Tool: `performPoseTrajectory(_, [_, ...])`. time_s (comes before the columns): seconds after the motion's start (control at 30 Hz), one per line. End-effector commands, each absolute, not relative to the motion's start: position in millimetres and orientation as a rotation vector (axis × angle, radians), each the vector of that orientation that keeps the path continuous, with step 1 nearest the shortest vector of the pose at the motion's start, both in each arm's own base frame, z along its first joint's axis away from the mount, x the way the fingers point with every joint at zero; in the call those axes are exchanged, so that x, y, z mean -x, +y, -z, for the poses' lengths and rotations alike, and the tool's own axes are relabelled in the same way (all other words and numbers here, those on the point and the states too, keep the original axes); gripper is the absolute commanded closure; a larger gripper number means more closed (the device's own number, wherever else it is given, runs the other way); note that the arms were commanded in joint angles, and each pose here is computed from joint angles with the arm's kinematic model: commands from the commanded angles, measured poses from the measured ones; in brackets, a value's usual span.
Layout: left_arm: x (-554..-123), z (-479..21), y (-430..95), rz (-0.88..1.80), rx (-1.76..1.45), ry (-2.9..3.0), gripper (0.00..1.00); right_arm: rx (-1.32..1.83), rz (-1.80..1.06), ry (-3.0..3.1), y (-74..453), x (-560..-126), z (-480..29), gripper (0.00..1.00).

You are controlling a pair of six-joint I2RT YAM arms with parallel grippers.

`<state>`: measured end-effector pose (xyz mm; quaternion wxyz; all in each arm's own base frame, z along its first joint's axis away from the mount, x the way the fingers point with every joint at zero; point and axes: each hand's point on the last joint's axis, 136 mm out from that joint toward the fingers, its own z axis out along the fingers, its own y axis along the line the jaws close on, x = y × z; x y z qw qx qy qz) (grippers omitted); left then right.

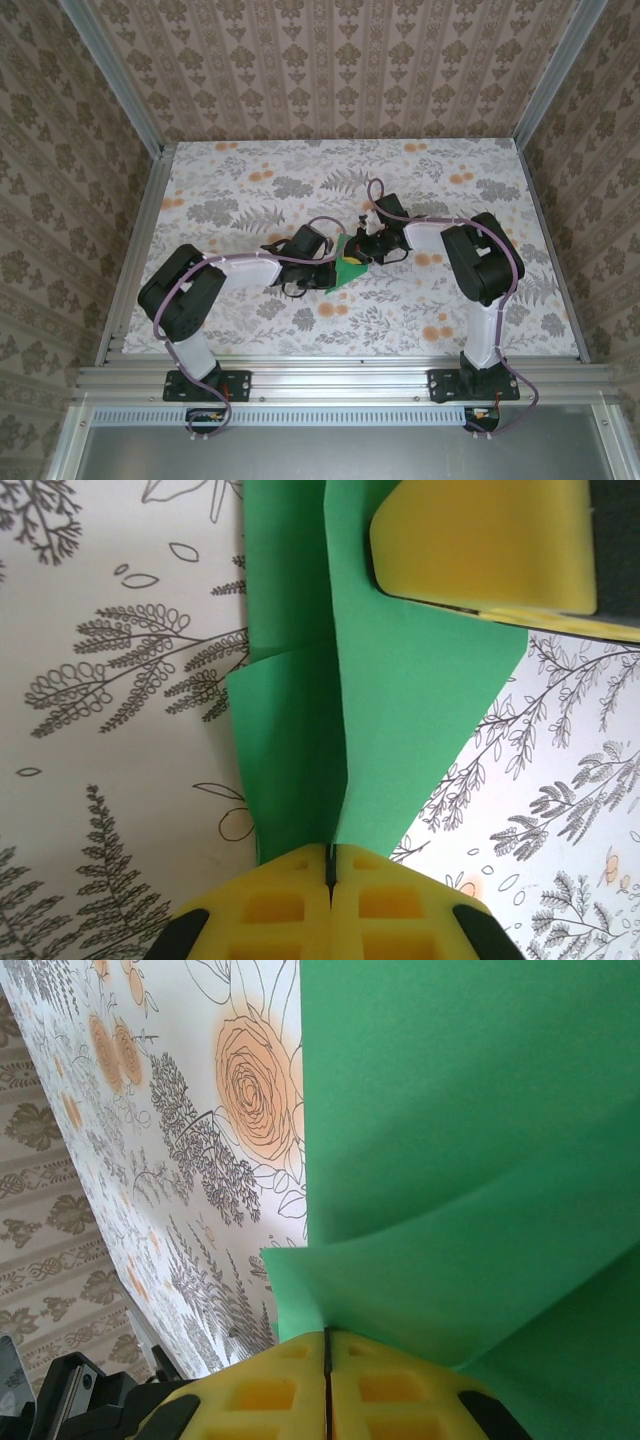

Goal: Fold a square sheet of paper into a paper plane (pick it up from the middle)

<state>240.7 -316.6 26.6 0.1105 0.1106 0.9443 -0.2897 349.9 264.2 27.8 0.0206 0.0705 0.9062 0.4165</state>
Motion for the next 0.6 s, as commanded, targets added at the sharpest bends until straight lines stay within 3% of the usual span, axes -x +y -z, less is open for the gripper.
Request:
performPoseTrajectory(0.0, [-242, -22, -316, 0.912, -0.278, 2.795, 1.0, -0.197, -1.286, 2.779, 265, -354, -43, 0.89])
performPoseTrajectory(0.23, [-246, -25, -312, 0.995, -0.17, 2.808, 1.0, -0.15, -1.387, 2.714, 273, -346, -61, 0.92])
performPoseTrajectory(0.57, [-244, -20, -314, 1.021, -0.145, 2.827, 1.0, -0.158, -1.401, 2.752, 291, -355, -38, 0.93])
